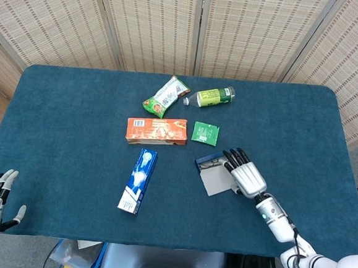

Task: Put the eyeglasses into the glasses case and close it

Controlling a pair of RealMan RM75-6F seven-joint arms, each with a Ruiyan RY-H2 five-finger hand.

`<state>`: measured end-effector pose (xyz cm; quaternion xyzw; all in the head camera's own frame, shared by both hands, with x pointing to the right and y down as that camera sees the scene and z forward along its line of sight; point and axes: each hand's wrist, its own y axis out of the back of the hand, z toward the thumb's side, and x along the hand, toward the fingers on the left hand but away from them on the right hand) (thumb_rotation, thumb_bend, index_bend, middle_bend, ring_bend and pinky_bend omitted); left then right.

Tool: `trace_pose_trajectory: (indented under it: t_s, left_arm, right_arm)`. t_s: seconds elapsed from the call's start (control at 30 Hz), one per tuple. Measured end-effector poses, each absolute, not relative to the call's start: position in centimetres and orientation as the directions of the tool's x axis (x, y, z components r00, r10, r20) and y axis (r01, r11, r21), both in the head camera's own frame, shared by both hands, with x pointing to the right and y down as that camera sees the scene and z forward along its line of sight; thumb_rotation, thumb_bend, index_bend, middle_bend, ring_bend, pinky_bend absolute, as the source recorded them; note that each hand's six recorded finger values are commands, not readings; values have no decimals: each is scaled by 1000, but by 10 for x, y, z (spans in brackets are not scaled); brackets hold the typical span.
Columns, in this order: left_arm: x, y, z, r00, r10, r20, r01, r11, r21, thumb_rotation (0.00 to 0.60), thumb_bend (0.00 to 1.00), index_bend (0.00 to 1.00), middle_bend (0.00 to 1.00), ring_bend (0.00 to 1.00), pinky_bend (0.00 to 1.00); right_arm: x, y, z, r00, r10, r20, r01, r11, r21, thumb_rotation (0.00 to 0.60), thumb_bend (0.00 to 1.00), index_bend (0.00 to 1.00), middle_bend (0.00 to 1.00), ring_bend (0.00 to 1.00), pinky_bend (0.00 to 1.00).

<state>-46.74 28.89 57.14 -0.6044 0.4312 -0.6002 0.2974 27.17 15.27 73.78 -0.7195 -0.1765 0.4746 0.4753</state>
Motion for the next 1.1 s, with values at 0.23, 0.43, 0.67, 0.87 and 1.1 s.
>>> trace_pose_trajectory:
  t_s: [0.23,0.43,0.67,0.87,1.1]
  left_arm:
    - [-467,290,571,-97,-875,474,-160,-456,-875,600,358,0,0,0,0]
    - [-467,291,571,-102,-875,474,-160,-456,-876,600,357,0,0,0,0]
    - [-464,290,571,-96,-875,474,-158,-456,-876,600,358,0,0,0,0]
    - [-465,290,571,-99,-876,473,-156,-456,-876,600,358,0,0,0,0]
    - [-466,291,570,-102,-874,475,-157,-457,-876,600,357,0,0,0,0]
  right_arm:
    - [291,151,743,454,720,-525,-211,-486,-848,600,161,97,35,0,0]
    - [302,149,749,426,728,-537,-222,-491,-842,600,160,89,27,0,0]
    - [308,150,755,407,729,-550,-227,-503,-834,600,160,85,23,0,0]
    - [310,148,759,398,729,-557,-231,-508,-830,600,159,85,22,0,0]
    - [303,149,761,410,723,-556,-231,-508,-830,600,160,85,21,0,0]
